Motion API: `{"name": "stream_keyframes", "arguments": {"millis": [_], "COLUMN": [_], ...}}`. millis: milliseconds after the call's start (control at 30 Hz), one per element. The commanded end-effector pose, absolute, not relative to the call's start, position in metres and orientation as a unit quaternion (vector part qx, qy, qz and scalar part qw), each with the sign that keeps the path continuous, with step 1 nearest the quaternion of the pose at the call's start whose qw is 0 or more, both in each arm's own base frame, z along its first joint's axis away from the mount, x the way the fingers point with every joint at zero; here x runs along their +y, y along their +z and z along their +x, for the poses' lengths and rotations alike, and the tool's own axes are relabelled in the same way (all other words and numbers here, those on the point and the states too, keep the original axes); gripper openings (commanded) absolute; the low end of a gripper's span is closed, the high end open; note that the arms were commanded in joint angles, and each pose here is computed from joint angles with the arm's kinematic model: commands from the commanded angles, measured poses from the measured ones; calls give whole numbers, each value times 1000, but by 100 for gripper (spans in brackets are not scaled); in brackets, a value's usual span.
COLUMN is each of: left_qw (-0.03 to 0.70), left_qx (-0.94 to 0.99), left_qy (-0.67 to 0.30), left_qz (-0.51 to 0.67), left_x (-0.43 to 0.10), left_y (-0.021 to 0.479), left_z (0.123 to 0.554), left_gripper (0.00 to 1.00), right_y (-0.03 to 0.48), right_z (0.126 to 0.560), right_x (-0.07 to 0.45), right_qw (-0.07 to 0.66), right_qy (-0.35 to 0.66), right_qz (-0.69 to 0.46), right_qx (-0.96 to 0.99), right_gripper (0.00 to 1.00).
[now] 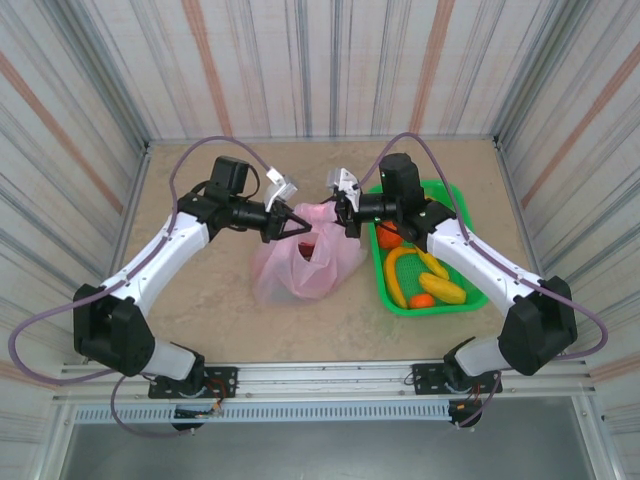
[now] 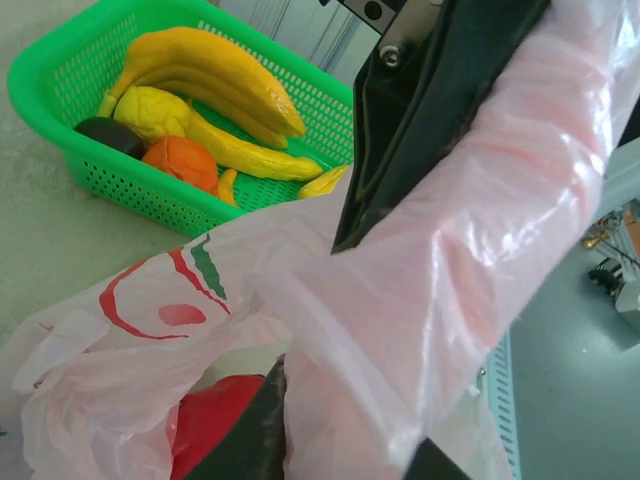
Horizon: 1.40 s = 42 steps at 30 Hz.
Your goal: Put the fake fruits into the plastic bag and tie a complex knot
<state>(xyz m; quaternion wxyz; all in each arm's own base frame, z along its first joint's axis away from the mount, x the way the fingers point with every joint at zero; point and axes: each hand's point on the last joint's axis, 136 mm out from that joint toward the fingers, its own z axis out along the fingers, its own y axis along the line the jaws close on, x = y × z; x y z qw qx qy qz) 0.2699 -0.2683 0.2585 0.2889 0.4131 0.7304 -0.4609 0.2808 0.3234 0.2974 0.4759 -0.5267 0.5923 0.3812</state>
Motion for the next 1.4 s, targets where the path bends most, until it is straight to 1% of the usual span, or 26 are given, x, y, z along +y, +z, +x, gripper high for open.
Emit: {"name": "stream_keyframes", "arguments": {"millis": [0, 33, 133, 300, 433, 567, 767, 800, 900, 1067, 1300, 1367], "left_qw": [291, 292, 289, 289, 298, 303, 304, 304, 301, 303, 308, 309], "left_qx": [730, 733, 743, 751, 747, 744, 747, 748, 752, 754, 749, 750], "left_qy": [-451, -445, -422, -390, -376, -368, -349, -345, -330, -313, -312, -308], "left_qz": [422, 424, 431, 447, 460, 468, 477, 479, 484, 491, 496, 497], "left_x": [-265, -264, -258, -252, -250, -250, -247, -246, -245, -244, -246, -245], "left_y": [258, 257, 253, 251, 254, 257, 254, 253, 250, 247, 249, 249], "left_z": [263, 263, 263, 263, 265, 267, 270, 271, 274, 277, 277, 277], "left_gripper": [8, 6, 0, 0, 0, 0, 0, 0, 0, 0, 0, 0], "right_y": [323, 322, 319, 312, 306, 303, 313, 314, 313, 299, 286, 282], "right_z": [277, 278, 281, 275, 264, 255, 248, 250, 264, 271, 278, 278], "right_x": [319, 318, 310, 291, 274, 257, 248, 250, 260, 286, 317, 324], "right_qw": [504, 502, 494, 469, 446, 423, 401, 397, 384, 352, 331, 327], "right_qy": [362, 358, 348, 329, 315, 284, 281, 282, 279, 292, 326, 333], "right_qz": [-537, -536, -533, -538, -547, -557, -560, -557, -545, -559, -562, -563], "right_qx": [572, 577, 592, 619, 635, 656, 668, 672, 691, 692, 684, 682], "right_gripper": [3, 5, 19, 34, 51, 63, 90, 92, 94, 100, 99, 96]}}
